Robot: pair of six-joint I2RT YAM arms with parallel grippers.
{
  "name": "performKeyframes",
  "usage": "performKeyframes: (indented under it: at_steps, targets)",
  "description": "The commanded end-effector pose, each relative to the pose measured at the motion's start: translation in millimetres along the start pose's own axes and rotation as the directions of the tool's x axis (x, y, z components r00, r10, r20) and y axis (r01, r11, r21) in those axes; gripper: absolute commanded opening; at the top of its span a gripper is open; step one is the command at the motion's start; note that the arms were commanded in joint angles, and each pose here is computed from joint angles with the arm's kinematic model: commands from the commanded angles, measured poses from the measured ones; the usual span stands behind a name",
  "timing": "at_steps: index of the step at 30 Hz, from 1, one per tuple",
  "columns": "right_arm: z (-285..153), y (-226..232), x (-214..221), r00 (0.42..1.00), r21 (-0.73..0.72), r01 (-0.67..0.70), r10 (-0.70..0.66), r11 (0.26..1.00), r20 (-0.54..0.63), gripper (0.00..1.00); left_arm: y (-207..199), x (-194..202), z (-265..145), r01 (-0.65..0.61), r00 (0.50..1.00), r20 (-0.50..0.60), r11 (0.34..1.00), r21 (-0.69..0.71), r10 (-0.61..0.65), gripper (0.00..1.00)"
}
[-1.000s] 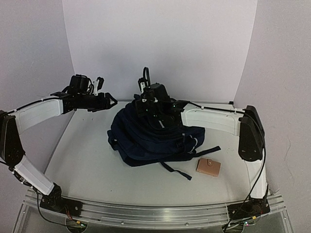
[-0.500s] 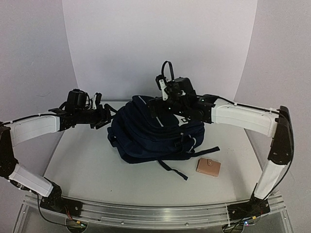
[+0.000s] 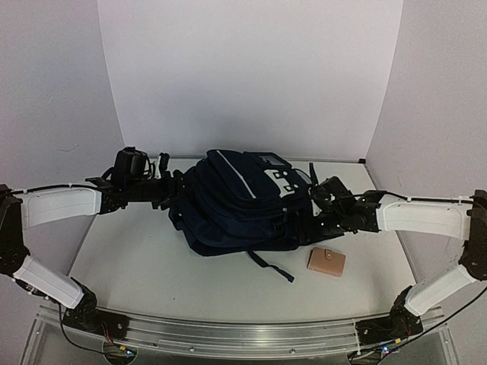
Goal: Pack the student bag
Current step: Pick up the personal item from the center of the board.
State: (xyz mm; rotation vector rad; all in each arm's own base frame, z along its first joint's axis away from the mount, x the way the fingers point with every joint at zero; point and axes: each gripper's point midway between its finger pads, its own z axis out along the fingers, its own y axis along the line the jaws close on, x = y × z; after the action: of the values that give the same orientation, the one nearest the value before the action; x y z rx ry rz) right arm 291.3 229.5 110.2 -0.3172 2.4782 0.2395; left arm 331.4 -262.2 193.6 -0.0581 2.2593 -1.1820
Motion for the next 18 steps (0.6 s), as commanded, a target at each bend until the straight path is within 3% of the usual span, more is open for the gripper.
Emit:
performKeyframes:
  at_steps: [1,8,18]
  targets:
    - [4,-27,53,0.980,0.110,-0.147,0.160,0.983,-0.121,0.78,-8,-10,-8,-0.011,0.998,0.062,1.000,0.024,0.009,0.72]
    - [8,-69,81,0.926,0.273,-0.323,0.362,0.906,-0.106,0.86,-5,-4,-11,-0.015,0.999,0.042,1.000,0.011,0.015,0.72]
    - [19,-74,94,0.901,0.268,-0.365,0.411,0.892,-0.140,0.94,-1,-3,-9,-0.022,0.999,0.037,1.000,0.000,0.022,0.73]
